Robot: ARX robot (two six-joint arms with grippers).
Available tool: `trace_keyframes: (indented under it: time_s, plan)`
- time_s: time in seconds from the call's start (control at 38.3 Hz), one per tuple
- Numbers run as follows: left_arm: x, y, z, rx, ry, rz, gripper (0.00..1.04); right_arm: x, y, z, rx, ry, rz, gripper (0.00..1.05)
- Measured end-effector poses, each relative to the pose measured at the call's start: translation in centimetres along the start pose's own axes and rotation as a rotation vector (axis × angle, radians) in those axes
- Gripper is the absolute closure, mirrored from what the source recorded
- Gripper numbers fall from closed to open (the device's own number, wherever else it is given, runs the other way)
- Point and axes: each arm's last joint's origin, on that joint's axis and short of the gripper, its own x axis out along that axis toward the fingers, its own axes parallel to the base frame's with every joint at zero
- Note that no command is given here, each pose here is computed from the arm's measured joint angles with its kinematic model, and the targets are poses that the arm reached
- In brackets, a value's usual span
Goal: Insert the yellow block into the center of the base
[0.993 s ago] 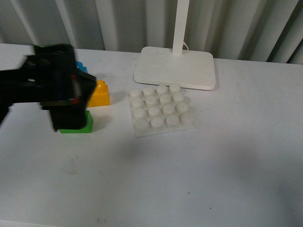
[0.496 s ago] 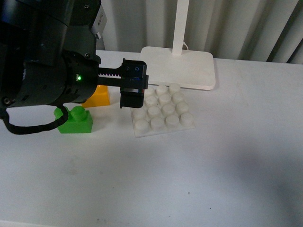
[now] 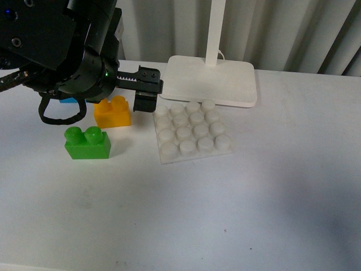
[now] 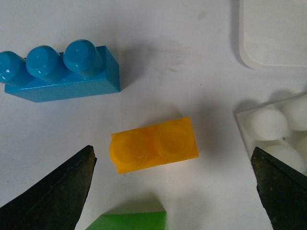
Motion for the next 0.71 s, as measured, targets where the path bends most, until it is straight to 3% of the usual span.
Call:
trace_keyframes:
  time_s: [0.71]
  plan:
    - [3.3, 0.3, -0.2, -0.045, 0.094, 0.043, 0.06, 0.0, 0.0, 0.0, 0.0, 0.0, 0.0, 0.09]
